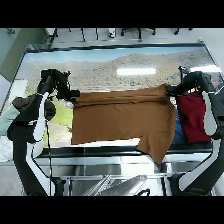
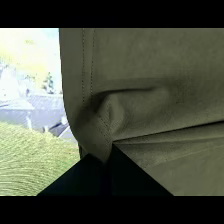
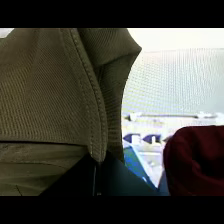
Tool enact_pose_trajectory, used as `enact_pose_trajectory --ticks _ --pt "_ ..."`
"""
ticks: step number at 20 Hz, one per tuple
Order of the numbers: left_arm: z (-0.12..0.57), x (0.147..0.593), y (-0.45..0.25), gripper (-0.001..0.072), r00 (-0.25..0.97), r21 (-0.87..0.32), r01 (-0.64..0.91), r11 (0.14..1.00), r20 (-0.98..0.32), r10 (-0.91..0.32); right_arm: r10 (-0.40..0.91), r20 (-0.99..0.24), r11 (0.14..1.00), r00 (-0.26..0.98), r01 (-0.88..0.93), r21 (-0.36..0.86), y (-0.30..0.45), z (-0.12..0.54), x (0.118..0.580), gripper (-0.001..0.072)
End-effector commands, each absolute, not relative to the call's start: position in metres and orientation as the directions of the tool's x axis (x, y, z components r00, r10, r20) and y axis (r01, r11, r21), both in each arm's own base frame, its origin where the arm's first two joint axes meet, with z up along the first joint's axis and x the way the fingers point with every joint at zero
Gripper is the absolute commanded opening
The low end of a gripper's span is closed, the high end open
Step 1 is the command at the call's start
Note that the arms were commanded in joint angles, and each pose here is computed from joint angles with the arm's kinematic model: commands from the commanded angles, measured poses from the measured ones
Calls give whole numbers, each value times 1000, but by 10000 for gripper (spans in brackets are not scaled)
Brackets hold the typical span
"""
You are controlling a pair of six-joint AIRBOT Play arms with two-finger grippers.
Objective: Fold the shirts.
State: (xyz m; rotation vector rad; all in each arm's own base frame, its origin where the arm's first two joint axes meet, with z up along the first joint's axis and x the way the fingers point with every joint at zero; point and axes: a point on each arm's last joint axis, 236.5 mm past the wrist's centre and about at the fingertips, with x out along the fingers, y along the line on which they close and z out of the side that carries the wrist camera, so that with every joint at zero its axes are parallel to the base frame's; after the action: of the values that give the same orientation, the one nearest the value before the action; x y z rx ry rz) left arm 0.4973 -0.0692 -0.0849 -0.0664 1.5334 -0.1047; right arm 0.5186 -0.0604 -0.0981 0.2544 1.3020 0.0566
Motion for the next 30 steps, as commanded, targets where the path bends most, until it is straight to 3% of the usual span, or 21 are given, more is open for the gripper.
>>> enact_pose_trajectory --ticks 1,4,5,6,7,8,13,17,19,23,26,30 --pt "-85 502 -75 12 57 -109 38 993 -992 -111 188 -946 968 263 114 224 -58 -100 518 26" --pt "-84 507 -83 13 81 -110 52 993 -990 -114 188 -946 968 265 112 223 -57 -99 519 46" --pt "-84 508 -83 14 84 -110 52 993 -990 -114 189 -945 968 265 112 225 -56 -99 519 193" --pt "-82 509 -83 190 86 -110 53 992 -990 -115 193 -946 968 261 108 228 -54 -98 518 367" --pt "-78 509 -83 486 84 -111 55 992 -990 -115 198 -947 967 253 106 231 -52 -95 515 400" --pt "-71 508 -83 676 80 -111 57 992 -990 -115 200 -948 968 249 101 231 -51 -88 513 400" --pt "0 494 -64 678 89 -106 42 993 -990 -110 143 -924 974 353 115 195 -72 11 507 398" --pt "13 436 -30 677 9 -108 -26 994 -994 -108 137 -938 962 317 185 203 -97 57 448 390" --pt "-13 386 -26 660 -101 -141 -38 989 -984 -144 169 -953 939 252 252 233 -103 44 403 386" --pt "-64 324 -74 659 -136 -424 -117 898 -889 -437 299 -928 840 221 402 366 -99 9 325 386" --pt "-89 294 -78 659 -189 -446 -147 883 -863 -468 391 -893 739 224 502 449 -91 -18 284 386" --pt "-100 268 -83 659 -263 -448 -146 882 -842 -471 465 -874 688 143 563 458 -71 -61 240 387"
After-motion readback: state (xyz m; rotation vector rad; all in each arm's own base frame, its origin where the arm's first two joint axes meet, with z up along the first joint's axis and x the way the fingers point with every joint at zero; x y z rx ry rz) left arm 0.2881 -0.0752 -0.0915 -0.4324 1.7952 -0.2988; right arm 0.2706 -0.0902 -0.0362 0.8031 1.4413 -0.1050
